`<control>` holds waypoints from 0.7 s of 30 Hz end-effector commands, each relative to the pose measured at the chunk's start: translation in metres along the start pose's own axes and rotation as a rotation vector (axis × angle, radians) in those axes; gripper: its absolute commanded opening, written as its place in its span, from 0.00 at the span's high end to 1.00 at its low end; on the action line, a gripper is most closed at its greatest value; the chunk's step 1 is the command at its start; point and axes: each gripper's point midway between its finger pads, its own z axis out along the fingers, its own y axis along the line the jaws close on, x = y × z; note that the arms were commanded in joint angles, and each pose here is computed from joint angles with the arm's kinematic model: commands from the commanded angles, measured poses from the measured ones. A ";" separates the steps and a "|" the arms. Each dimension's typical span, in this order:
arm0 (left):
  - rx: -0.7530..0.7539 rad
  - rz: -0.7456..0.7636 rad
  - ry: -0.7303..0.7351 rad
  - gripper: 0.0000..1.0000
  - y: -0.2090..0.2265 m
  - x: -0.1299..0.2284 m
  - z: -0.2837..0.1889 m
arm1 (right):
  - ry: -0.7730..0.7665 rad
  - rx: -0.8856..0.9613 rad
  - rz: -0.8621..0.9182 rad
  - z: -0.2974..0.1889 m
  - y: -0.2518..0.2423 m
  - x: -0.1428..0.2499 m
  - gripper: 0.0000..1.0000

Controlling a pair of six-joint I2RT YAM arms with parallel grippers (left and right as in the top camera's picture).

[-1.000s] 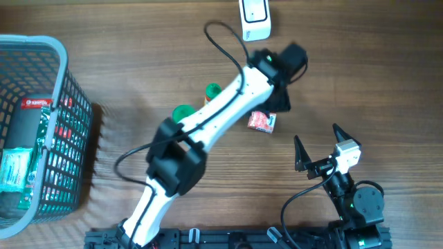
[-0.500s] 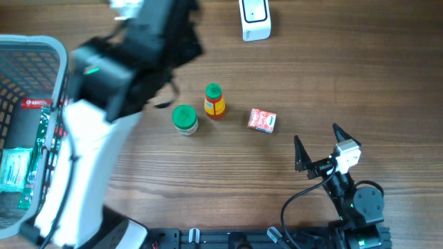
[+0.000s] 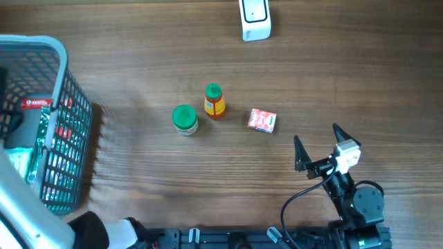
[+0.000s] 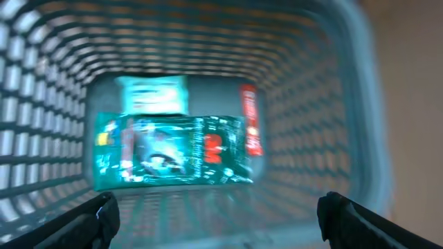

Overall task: Scan the item barcode
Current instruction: 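Reach the left gripper into the basket and grasp the tissue wipes pack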

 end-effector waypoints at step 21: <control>-0.257 -0.038 0.099 0.25 0.078 0.025 0.258 | -0.002 -0.011 -0.002 0.000 0.002 0.000 0.00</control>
